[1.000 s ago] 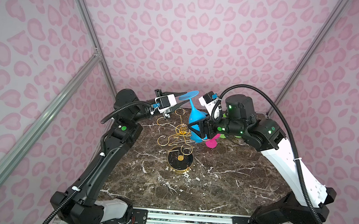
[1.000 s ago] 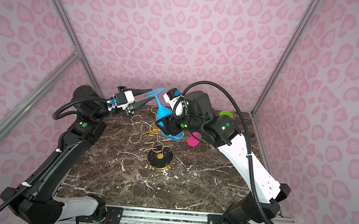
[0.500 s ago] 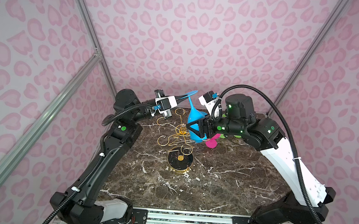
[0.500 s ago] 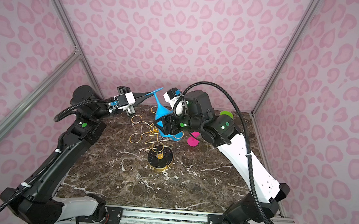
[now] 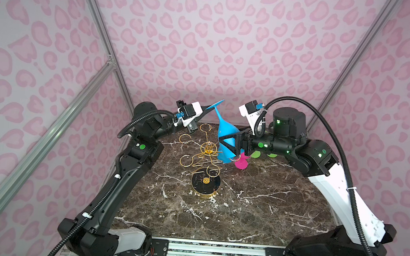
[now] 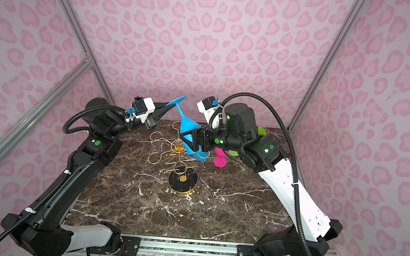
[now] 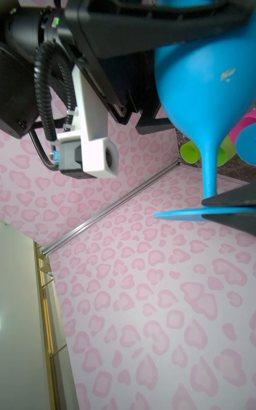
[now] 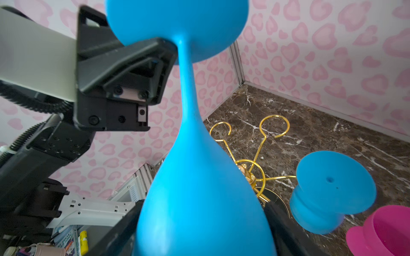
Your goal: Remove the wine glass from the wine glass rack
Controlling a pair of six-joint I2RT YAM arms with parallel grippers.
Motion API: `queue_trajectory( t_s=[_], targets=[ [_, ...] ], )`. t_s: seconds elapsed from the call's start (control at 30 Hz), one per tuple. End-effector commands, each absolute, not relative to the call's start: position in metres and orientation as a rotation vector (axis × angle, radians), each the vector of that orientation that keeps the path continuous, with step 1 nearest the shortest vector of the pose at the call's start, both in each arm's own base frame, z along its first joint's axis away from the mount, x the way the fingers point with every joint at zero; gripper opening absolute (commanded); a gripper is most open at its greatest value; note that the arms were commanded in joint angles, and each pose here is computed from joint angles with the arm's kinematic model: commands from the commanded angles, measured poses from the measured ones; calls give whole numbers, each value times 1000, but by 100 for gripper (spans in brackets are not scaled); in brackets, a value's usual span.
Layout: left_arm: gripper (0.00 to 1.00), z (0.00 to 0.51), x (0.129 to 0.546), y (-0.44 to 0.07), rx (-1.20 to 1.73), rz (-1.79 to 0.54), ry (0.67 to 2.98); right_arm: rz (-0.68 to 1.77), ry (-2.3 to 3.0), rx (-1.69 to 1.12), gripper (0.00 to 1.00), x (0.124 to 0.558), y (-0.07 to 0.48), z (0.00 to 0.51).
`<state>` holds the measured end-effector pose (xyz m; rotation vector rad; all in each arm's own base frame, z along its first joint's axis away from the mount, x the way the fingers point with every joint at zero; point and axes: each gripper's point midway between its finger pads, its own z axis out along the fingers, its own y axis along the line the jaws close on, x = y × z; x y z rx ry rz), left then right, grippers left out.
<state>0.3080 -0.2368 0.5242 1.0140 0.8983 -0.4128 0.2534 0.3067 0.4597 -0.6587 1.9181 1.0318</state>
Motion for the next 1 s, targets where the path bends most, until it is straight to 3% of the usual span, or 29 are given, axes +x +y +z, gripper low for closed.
queue_trajectory(
  t_s=[0.0,0.5,0.77,0.97],
  targets=[
    [3,534,323,-226,899,-381,948,1151,1805,-649,86,244,306,486],
    [3,530,355,-206,650,-479,1123,1091,1624,-518,89,212,241,520],
    [3,536,350,-200,566,-609,1141,946,1568,-398,71,209,202,514],
    [3,538,341,-203,566,-676,1138,890,1592,-391,67,226,207,500]
  ],
)
